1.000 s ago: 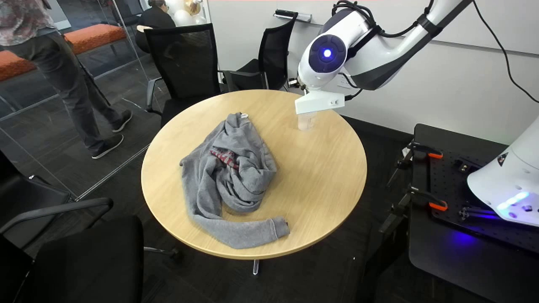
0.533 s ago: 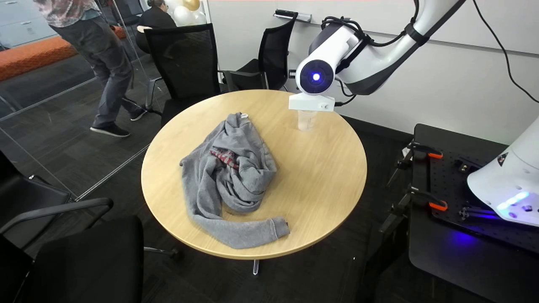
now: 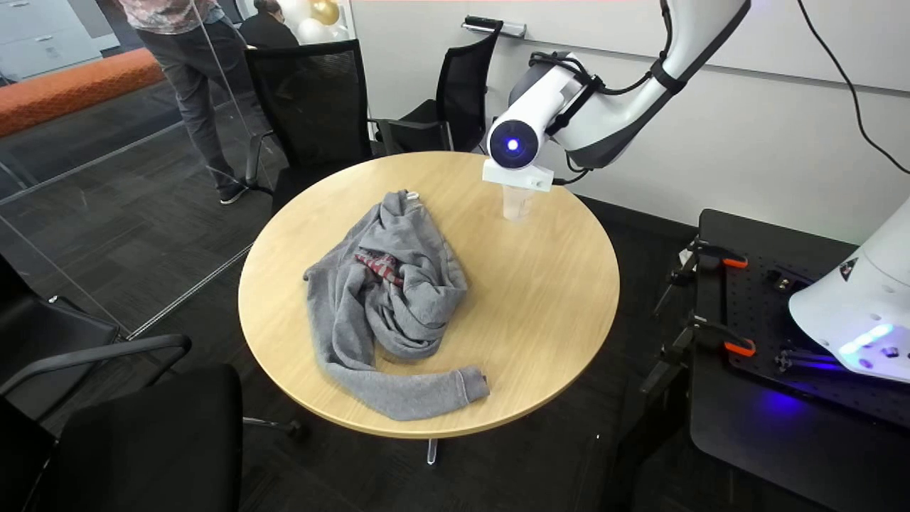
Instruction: Put the marker in the cup then put it back on the table
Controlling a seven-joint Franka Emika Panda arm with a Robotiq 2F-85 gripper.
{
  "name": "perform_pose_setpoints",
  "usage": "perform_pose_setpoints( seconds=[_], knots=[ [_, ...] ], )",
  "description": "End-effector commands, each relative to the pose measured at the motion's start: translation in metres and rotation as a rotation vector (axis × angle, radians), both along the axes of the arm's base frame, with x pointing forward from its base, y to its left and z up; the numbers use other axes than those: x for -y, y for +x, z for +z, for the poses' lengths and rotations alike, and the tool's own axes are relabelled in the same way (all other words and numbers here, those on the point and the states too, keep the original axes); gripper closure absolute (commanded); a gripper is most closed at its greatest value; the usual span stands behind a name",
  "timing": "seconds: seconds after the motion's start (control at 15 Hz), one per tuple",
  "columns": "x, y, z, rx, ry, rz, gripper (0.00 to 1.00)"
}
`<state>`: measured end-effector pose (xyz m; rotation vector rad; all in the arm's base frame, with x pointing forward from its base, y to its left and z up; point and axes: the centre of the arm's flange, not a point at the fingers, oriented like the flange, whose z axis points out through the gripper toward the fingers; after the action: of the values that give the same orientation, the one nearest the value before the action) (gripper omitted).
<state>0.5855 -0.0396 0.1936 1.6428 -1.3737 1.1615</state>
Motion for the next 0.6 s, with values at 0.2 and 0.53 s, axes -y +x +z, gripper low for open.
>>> perform_pose_setpoints(
  seconds=[0.2,0.53],
  knots=[
    [0.029,0.026,-0.015,0.016,-0.06,-0.112,0.95],
    [0.039,0.033,-0.044,-0.014,-0.069,-0.11,0.95]
  ],
)
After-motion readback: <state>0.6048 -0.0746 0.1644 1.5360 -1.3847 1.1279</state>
